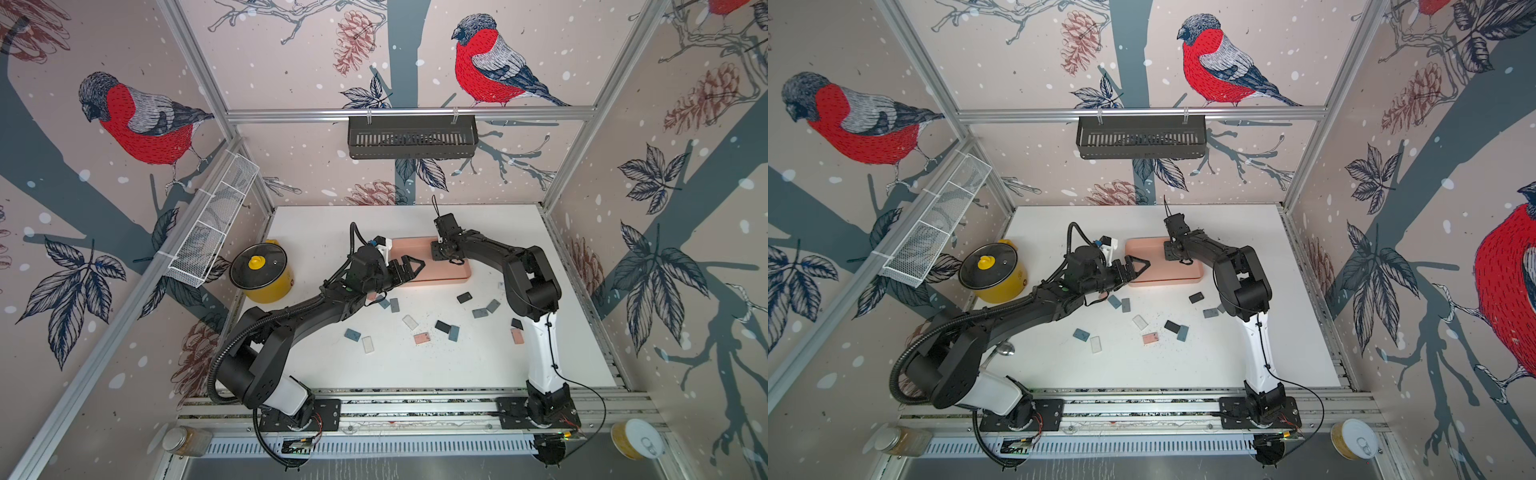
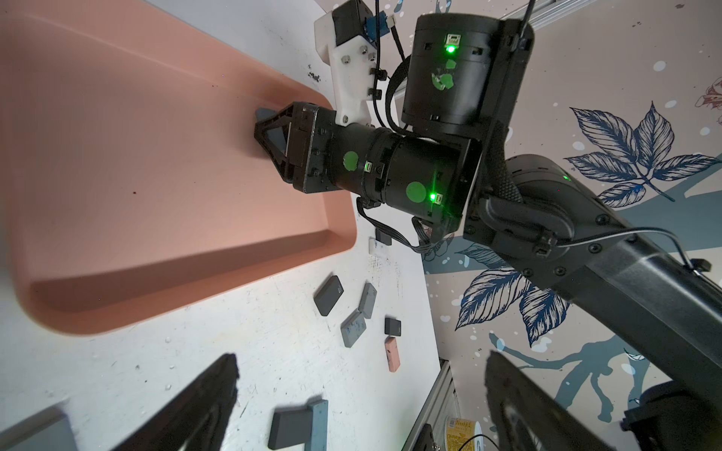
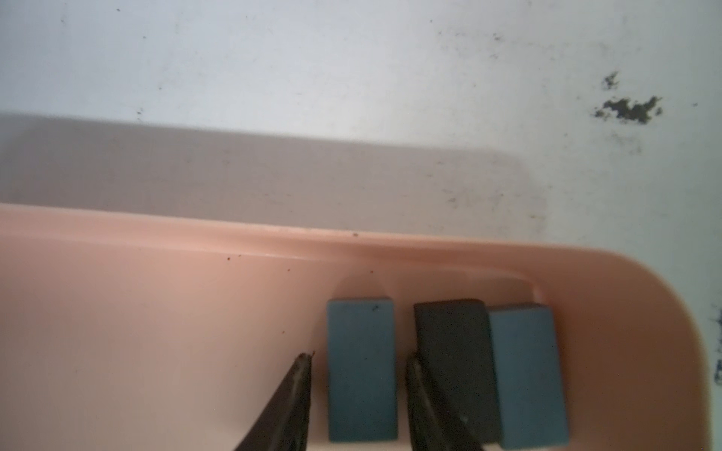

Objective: Put the eraser in the storage box
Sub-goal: Place the eraser in the storage box.

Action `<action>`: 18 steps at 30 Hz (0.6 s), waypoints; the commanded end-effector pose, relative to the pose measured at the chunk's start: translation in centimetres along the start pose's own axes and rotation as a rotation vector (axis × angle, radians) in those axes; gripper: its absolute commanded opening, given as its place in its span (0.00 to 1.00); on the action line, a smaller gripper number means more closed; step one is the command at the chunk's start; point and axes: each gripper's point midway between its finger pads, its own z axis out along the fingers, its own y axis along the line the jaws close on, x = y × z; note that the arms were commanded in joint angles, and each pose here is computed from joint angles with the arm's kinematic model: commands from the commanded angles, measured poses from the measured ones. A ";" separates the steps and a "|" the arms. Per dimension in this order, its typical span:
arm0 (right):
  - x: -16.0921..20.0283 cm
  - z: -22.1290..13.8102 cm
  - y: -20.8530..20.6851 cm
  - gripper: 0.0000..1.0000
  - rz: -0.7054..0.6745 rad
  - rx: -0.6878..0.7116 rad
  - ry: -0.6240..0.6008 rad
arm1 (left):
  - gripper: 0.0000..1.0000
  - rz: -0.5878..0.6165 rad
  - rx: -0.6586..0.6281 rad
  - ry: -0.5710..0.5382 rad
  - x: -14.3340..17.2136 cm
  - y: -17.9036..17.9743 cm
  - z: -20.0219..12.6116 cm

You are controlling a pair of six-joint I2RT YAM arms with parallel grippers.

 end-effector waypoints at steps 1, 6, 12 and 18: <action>-0.1 -0.7 -0.2 0.43 -0.020 0.021 0.001 | 0.98 0.025 0.056 -0.024 -0.7 -1.4 0.0; -0.8 -1.4 0.3 0.46 -0.026 0.013 -0.016 | 0.98 0.025 0.056 -0.025 -0.7 -1.5 -0.1; -1.8 -2.4 1.1 0.48 -0.033 0.001 -0.037 | 0.98 0.027 0.055 -0.029 -0.7 -1.6 -0.4; -2.4 -2.6 0.3 0.58 -0.033 0.059 -0.052 | 0.98 0.035 0.050 -0.033 -0.8 -1.7 -0.6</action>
